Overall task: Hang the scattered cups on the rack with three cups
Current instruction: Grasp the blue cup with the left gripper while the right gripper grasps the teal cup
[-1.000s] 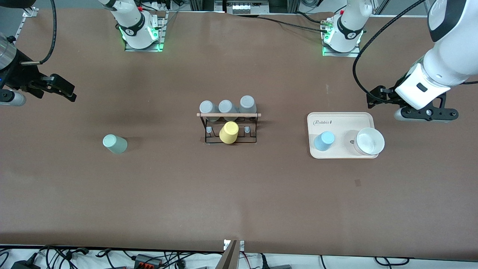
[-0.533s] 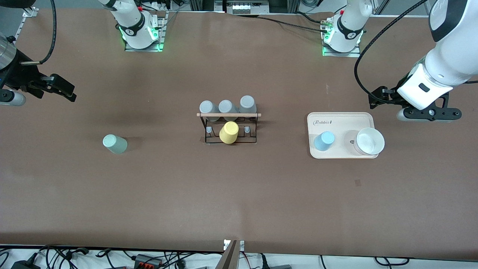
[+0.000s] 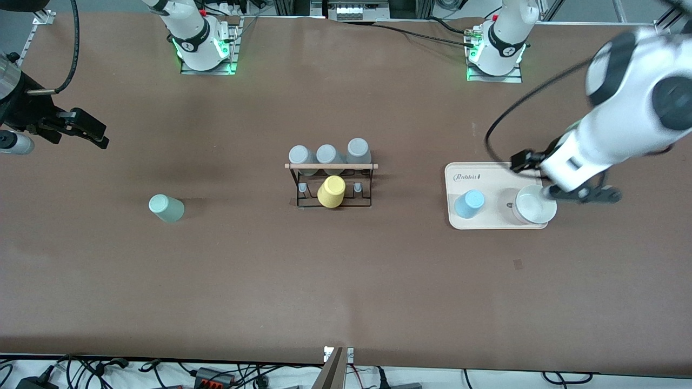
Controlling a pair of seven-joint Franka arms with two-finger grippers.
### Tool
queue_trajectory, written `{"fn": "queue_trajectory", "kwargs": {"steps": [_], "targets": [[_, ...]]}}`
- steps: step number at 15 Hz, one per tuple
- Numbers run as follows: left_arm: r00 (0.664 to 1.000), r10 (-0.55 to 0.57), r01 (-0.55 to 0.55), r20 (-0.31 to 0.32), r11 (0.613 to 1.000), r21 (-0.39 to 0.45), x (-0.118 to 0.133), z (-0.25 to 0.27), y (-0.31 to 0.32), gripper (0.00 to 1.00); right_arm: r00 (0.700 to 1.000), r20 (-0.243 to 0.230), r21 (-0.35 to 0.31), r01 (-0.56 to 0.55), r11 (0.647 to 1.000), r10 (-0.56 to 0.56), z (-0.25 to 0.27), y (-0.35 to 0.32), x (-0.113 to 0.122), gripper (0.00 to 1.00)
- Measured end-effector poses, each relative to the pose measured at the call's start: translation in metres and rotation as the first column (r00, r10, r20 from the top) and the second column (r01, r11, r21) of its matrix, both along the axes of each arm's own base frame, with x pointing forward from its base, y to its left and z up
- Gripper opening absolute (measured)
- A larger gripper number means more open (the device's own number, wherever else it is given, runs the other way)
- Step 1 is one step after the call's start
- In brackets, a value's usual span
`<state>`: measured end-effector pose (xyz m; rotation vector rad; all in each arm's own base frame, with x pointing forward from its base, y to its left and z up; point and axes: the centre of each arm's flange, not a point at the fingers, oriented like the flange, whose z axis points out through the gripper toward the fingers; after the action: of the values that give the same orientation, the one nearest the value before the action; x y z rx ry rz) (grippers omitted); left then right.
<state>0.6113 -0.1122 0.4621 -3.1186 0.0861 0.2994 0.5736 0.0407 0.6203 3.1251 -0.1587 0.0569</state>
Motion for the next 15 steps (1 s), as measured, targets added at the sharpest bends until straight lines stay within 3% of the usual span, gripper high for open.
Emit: {"fn": "queue_trajectory", "kwargs": {"steps": [3,7,8,11,15], "targets": [[0.996,-0.047,0.047,-0.074,0.999,0.003,0.015,-0.090,-0.032,1.00,0.999,-0.048,-0.011,-0.013,1.000,0.012,-0.027,0.006,0.011,1.00],[0.989,-0.058,0.059,-0.139,0.998,-0.001,0.018,-0.166,-0.050,1.00,0.981,-0.193,-0.026,-0.035,0.999,0.030,-0.121,0.013,0.043,1.00],[0.987,-0.057,0.058,-0.152,0.998,-0.001,0.018,-0.178,-0.049,1.00,0.978,-0.208,-0.037,-0.040,0.999,0.031,-0.147,0.012,0.051,1.00],[0.982,-0.051,0.051,-0.180,0.999,-0.003,0.019,-0.205,-0.046,1.00,0.979,-0.198,-0.073,-0.059,0.996,0.043,-0.221,0.005,0.065,1.00],[0.972,-0.050,0.051,-0.229,0.999,-0.001,0.014,-0.237,-0.046,1.00,0.977,-0.204,-0.100,-0.076,0.992,0.055,-0.301,-0.011,0.064,1.00]]}}
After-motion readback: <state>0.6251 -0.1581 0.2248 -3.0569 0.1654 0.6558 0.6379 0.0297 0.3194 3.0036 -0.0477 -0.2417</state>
